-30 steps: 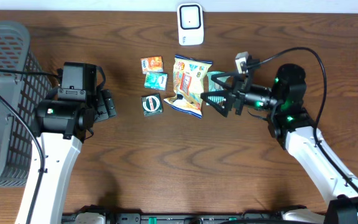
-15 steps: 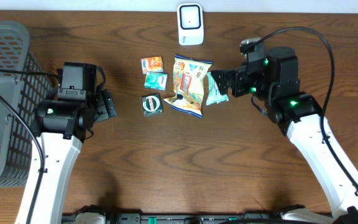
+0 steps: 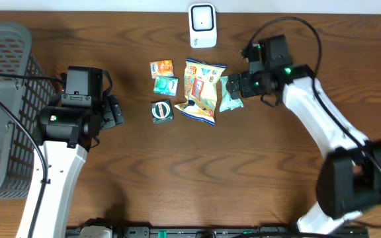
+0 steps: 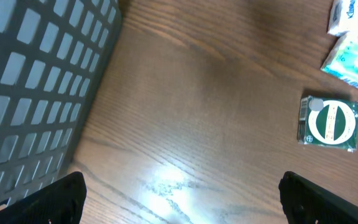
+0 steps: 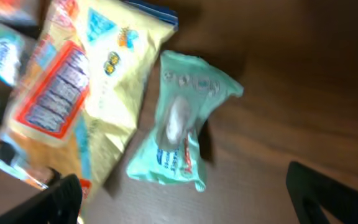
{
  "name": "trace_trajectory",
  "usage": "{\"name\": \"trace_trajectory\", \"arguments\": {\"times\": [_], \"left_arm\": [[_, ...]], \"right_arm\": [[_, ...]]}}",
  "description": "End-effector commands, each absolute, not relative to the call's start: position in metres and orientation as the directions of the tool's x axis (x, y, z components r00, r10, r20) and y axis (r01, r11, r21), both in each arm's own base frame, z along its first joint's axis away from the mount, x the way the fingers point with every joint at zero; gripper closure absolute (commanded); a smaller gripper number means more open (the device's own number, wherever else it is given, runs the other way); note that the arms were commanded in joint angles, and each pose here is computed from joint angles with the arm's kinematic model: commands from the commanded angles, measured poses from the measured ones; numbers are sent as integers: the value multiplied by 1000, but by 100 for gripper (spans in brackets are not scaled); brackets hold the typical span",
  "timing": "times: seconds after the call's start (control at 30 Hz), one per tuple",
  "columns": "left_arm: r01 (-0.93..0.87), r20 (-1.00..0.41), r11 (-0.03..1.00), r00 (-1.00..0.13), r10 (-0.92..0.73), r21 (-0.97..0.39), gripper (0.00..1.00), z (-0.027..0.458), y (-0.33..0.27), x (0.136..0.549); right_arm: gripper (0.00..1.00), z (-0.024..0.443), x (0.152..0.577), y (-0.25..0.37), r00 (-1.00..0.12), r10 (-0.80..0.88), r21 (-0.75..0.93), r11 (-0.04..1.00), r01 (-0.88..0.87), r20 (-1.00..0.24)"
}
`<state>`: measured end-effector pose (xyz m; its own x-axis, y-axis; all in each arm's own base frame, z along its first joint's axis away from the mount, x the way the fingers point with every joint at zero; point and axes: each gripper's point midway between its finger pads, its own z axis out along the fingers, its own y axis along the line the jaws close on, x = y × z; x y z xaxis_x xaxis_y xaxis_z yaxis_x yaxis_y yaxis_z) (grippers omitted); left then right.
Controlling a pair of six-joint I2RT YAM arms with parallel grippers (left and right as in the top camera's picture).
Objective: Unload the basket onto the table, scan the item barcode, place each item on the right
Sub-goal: 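Reach the right gripper toward the mint-green packet beside the yellow bag, then grasp the mint-green packet with the right gripper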
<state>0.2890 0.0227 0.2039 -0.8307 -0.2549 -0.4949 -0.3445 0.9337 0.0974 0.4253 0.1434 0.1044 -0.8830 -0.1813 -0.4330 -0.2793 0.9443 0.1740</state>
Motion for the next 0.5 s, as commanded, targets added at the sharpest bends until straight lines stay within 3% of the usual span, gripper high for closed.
{"name": "trace_trajectory", "arguments": {"times": [0.0, 0.27, 0.37, 0.47], "left_arm": [[-348, -503, 933, -825, -258, 93, 2, 208, 22, 291], [-349, -503, 933, -825, -258, 93, 2, 208, 22, 291], [-349, -503, 933, -825, -258, 93, 2, 208, 22, 291], [-349, -503, 933, -825, -258, 93, 2, 208, 22, 291]], "right_arm": [[1, 118, 438, 156, -864, -233, 180, 922, -341, -446], [1, 129, 420, 199, -866, -237, 411, 804, -429, -441], [1, 128, 425, 197, -861, -238, 383, 819, -427, -450], [1, 123, 433, 184, -898, -133, 356, 886, -298, -420]]}}
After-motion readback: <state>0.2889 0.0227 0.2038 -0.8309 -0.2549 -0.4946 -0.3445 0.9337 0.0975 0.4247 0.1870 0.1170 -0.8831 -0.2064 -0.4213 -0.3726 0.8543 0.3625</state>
